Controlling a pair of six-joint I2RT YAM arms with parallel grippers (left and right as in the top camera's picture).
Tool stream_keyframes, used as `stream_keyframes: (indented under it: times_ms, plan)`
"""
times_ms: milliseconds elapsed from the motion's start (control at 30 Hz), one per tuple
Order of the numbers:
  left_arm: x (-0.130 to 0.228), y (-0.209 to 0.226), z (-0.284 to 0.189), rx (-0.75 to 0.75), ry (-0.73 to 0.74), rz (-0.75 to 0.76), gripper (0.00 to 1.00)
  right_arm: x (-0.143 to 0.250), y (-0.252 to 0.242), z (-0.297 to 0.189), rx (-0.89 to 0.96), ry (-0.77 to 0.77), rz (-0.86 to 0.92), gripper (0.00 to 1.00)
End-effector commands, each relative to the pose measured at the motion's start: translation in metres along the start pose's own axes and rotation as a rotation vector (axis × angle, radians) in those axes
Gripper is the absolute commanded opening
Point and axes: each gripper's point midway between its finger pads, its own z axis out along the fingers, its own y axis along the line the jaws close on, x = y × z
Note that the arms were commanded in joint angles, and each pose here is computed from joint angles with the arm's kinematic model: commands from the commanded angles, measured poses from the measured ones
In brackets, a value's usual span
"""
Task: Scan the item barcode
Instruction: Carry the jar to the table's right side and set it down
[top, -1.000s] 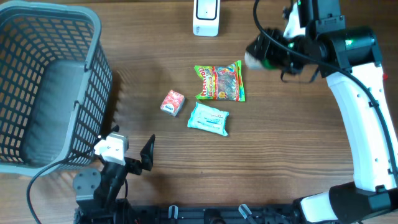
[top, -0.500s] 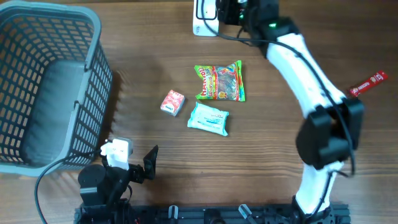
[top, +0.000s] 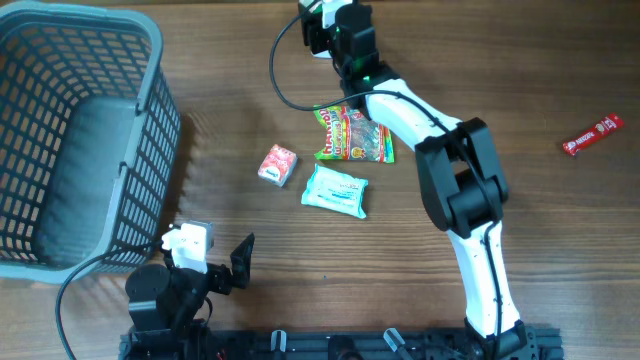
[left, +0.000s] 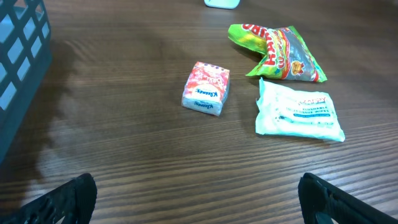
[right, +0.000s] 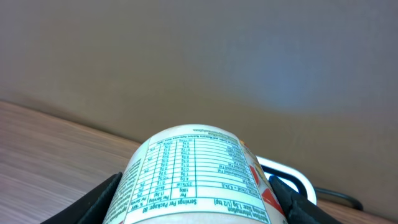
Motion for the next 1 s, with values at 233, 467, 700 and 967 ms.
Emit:
stream_keyframes:
  times_ms: [233, 467, 700, 967]
  plan:
    - [0.000, -0.004, -0.001, 0.019, -0.004, 0.019, 1.00, -0.042, -0.028, -0.014, 0.134, -0.035, -0.021, 0.64]
    - [0.000, -0.004, -0.001, 0.019, -0.004, 0.019, 1.00, -0.084, -0.123, -0.093, 0.495, 0.184, -0.155, 0.61]
    - [0.000, -0.004, -0.001, 0.019, -0.004, 0.019, 1.00, 0.000, -0.258, -0.174, 0.690, 0.562, 0.122, 0.62]
    - [0.000, -0.004, -0.001, 0.019, -0.004, 0.019, 1.00, 0.118, -0.359, -0.260, 0.776, 0.885, 0.467, 0.62]
